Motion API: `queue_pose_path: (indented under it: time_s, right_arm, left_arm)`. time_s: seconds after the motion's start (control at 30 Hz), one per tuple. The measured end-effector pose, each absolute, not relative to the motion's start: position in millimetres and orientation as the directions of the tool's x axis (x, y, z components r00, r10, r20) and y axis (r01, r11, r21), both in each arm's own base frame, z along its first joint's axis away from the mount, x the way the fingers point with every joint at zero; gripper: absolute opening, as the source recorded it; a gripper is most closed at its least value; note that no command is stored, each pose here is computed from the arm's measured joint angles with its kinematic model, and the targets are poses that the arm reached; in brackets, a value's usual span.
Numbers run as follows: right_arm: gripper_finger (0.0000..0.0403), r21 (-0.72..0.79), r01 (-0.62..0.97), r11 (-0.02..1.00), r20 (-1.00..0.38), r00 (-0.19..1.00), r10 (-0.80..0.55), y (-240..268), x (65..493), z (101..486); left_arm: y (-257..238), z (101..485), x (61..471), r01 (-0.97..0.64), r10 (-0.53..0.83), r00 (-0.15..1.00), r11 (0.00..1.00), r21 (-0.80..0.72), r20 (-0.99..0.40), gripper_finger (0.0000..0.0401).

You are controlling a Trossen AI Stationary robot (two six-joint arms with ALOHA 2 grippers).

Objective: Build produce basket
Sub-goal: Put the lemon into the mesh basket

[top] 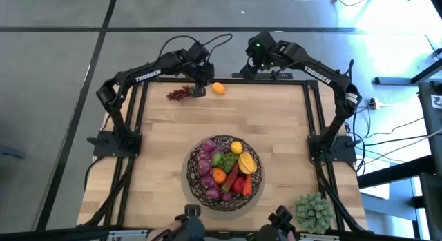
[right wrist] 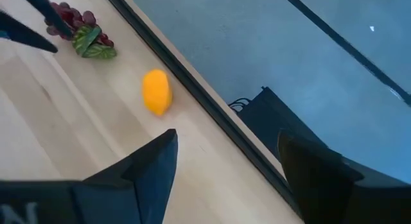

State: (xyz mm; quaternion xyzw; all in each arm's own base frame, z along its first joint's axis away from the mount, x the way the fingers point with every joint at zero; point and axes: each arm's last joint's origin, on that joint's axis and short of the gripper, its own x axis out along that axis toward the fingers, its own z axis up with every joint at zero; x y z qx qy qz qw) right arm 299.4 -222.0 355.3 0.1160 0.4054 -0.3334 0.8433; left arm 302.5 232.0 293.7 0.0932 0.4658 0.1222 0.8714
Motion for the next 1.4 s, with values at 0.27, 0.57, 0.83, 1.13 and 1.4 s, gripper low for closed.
queue_pose_path:
  time_s: [0.27, 0.57, 0.83, 1.13, 1.4]
  right_arm:
    - [0.0259, -0.073, 0.657, 0.75, -0.755, 0.455, -0.472, -223, 299, 356]
    - [0.0259, -0.067, 0.652, 0.755, -0.754, 0.462, -0.466, -223, 300, 356]
    - [0.0259, -0.067, 0.652, 0.755, -0.754, 0.462, -0.466, -223, 300, 356]
    - [0.0259, -0.067, 0.652, 0.755, -0.755, 0.462, -0.466, -223, 300, 356]
    - [0.0259, -0.067, 0.652, 0.755, -0.755, 0.462, -0.466, -223, 300, 356]
  left_arm:
    - [241, 286, 311, -0.026, 0.298, 0.581, 0.937, 0.349, -0.758, 0.0084]
    - [243, 285, 308, -0.095, 0.293, 0.577, 0.951, 0.294, -0.762, 0.0084]
    - [244, 286, 308, -0.096, 0.305, 0.574, 0.947, 0.307, -0.76, 0.0084]
    - [247, 288, 308, -0.253, 0.325, 0.584, 0.944, 0.214, -0.744, 0.009]
    - [250, 288, 305, -0.179, 0.284, 0.61, 0.959, 0.22, -0.74, 0.0149]
